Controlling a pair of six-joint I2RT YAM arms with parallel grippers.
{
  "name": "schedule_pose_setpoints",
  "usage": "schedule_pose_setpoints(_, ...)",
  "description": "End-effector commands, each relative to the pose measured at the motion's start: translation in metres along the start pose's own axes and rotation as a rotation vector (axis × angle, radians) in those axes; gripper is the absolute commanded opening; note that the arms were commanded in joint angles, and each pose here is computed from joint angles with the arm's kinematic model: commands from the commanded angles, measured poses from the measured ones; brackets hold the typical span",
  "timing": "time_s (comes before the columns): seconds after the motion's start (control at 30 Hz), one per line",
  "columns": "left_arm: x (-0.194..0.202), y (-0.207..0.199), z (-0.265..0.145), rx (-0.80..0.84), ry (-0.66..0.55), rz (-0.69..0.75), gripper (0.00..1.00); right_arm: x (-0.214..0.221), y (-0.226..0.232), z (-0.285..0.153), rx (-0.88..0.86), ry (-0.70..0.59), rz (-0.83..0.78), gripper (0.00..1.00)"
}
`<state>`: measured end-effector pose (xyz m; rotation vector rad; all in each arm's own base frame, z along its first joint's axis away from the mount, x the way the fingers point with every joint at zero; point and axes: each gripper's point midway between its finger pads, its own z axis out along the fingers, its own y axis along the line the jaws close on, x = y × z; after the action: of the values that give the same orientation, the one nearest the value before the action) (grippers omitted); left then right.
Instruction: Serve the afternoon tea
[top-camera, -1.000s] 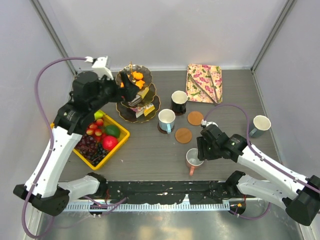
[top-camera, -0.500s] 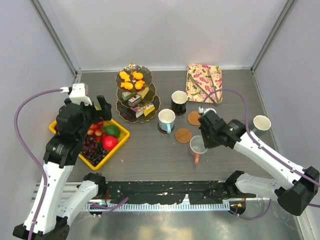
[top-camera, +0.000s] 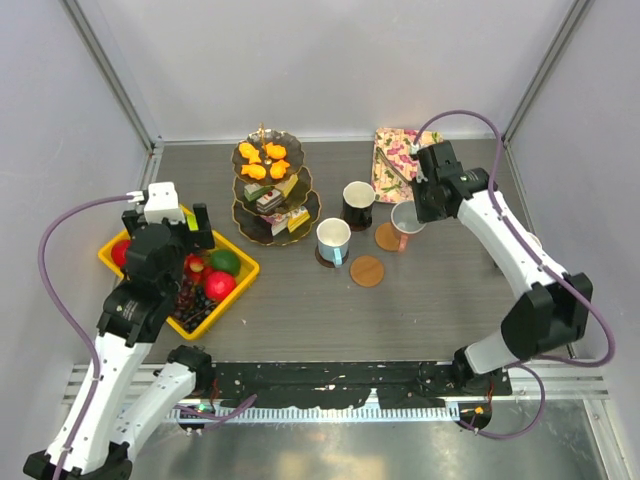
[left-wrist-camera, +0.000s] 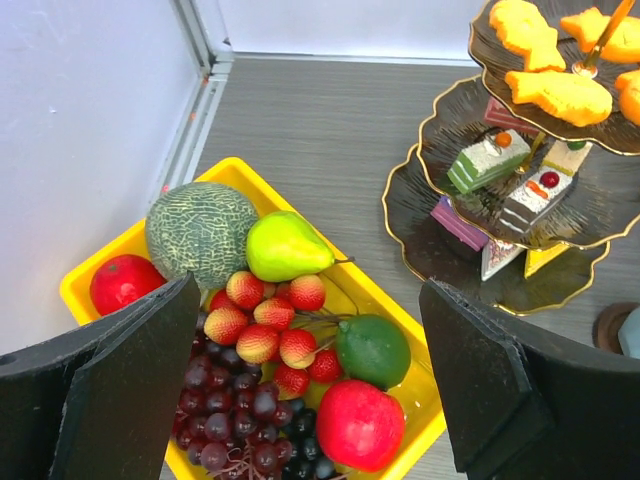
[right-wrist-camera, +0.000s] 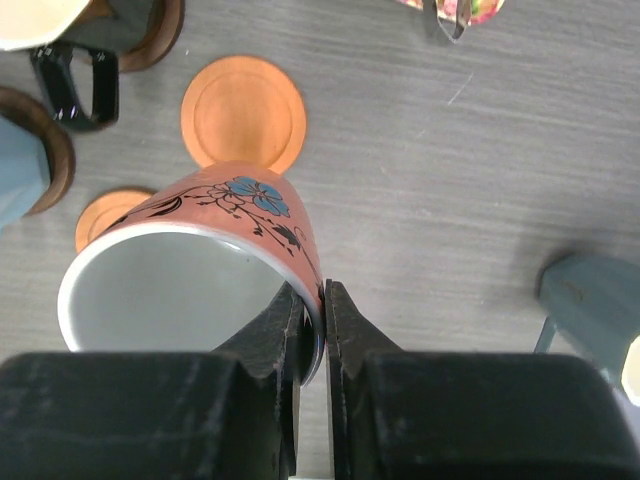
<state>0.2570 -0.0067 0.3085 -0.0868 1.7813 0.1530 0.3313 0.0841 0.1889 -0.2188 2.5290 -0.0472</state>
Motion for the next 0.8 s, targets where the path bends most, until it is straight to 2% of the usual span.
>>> schedule_pose_setpoints(0.0,-0.022,0.013,-0.004,-0.063,-0.102,-0.02,0.99,-0.046,0.0,0.007,-0.042,-0.107,-0.065,0.05)
schedule_pose_setpoints(0.27,-0.022,0.021,-0.005,-0.099,-0.122,-0.012,0.99,-0.059,0.017,0.047,-0.112,-0.108,-0.106,0.06)
schedule_pose_setpoints(0.47,-0.022,0.024,-0.006,-0.117,-0.129,-0.005,0.99,-0.049,0.019,0.076,-0.12,-0.05,-0.178,0.06)
schedule_pose_setpoints(0.77,-0.022,0.023,-0.005,-0.112,-0.13,-0.001,0.99,-0.046,0.016,0.094,-0.156,-0.044,-0.262,0.07)
